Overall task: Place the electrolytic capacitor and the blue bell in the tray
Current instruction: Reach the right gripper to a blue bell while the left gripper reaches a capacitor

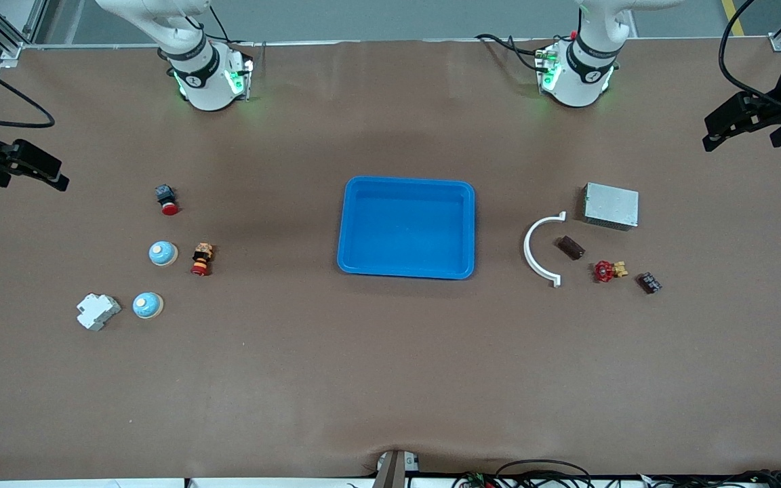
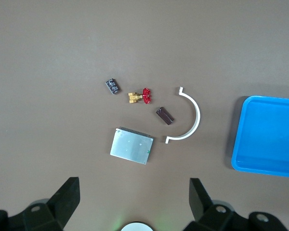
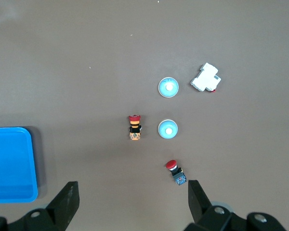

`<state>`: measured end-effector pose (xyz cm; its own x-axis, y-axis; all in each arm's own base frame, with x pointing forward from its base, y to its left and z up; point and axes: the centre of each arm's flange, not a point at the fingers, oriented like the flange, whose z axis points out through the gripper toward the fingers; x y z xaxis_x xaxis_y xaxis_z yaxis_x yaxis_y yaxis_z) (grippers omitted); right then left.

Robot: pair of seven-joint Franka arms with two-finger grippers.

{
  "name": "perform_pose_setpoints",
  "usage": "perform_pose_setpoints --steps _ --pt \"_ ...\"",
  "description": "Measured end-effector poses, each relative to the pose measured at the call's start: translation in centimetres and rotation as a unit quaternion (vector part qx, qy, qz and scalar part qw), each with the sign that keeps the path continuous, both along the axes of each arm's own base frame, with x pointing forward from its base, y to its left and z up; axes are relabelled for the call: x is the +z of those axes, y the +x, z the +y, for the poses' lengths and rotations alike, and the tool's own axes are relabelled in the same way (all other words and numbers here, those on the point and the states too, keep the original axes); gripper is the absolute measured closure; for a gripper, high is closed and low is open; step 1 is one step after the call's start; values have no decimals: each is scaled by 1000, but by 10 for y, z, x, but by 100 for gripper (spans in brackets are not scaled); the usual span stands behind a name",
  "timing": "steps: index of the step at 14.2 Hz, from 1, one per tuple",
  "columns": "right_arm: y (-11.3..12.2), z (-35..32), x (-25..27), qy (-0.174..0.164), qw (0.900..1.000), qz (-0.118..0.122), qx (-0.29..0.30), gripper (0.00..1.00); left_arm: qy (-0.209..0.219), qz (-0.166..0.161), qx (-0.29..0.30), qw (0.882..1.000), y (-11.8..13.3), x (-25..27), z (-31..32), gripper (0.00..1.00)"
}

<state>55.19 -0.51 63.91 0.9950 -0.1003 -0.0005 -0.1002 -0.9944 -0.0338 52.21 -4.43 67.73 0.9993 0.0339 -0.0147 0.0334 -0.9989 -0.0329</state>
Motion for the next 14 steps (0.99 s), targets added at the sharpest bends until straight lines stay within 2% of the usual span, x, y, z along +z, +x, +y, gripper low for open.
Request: perform_pose_setpoints --steps 5,7,10,14 --pt "0 0 0 0 1000 0 0 0 0 0 0 1000 0 0 0 0" --pt "1 -1 -7 0 1000 -10 -1 0 0 0 0 1000 0 0 0 0" --pt "-7 -6 -58 -1 1000 -29 -8 0 0 8 2 1000 5 -8 2 0" --pt "-19 -24 -154 -3 999 -33 -7 0 4 58 11 998 19 -60 2 0"
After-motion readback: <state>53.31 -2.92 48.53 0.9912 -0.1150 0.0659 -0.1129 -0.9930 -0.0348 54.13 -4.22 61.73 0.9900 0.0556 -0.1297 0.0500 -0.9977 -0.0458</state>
